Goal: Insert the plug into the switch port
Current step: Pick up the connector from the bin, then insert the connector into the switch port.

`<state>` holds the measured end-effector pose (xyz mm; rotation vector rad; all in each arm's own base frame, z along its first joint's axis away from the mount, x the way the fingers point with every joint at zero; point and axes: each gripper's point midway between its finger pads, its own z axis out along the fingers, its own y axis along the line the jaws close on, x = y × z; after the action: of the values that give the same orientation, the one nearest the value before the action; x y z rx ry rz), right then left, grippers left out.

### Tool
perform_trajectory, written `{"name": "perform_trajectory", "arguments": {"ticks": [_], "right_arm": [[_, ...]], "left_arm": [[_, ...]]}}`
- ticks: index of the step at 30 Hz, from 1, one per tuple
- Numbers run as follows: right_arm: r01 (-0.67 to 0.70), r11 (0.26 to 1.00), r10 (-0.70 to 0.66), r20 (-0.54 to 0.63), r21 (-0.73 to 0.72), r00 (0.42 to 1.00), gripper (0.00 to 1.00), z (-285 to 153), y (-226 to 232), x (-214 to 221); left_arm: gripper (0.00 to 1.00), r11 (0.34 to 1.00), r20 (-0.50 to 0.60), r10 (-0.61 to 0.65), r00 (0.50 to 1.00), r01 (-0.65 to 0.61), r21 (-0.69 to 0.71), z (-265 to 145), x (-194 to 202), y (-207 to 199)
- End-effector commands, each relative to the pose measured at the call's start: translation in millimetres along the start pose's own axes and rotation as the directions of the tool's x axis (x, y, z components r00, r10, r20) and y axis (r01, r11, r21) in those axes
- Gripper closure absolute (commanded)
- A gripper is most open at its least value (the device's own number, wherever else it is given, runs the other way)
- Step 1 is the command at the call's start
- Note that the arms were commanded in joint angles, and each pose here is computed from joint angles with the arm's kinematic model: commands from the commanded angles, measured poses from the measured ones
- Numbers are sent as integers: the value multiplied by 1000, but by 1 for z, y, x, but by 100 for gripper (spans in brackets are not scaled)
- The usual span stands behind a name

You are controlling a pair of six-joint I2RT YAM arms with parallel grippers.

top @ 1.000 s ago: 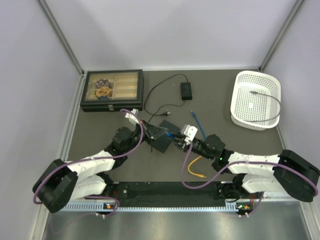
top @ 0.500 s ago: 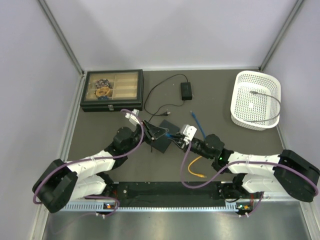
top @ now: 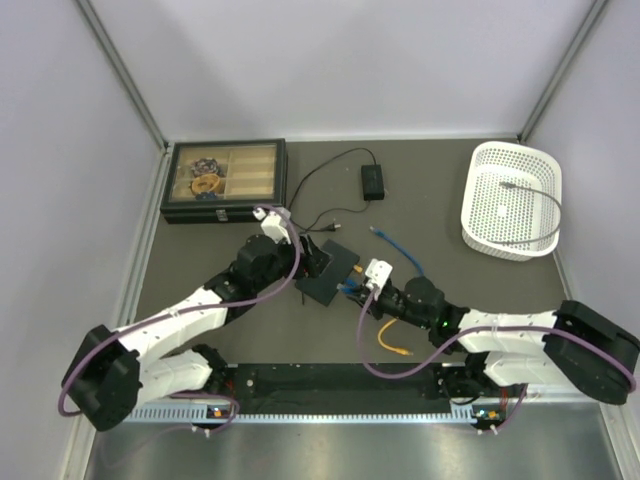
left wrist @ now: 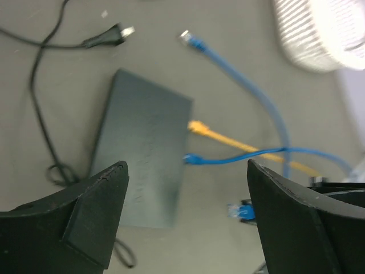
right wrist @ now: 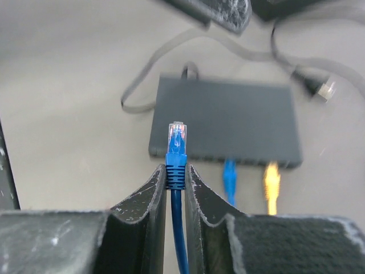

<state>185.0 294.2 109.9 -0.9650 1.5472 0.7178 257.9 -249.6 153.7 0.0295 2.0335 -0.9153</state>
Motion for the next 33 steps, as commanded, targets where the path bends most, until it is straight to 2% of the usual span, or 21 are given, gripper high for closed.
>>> {"name": "perform_trajectory", "arguments": {"ticks": [1,4,8,16,21,33], "right_arm": [[-64,998,64,-50,16,997,100,2,5,26],[-56,998,58,-79,32,995,100,8,5,34],[-57,998,59,-67,29,996,100,16,7,36],[-124,990,128,-49,70,991,100,27,4,55],[-135,988,137,-22,74,990,100,30,4,55],[-130,989,133,-43,75,990,100,36,3,56]], "left_arm": [[11,972,-144,199,969,-214,-101,10,22,32],[10,968,-228,212,950,-236,-85,18,41,38],[11,965,-278,210,937,-244,-94,25,54,47],[13,958,-315,220,923,-266,-110,34,66,58],[14,955,-334,215,918,-269,-123,33,71,64],[15,960,-320,207,924,-255,-117,31,67,59]]}}
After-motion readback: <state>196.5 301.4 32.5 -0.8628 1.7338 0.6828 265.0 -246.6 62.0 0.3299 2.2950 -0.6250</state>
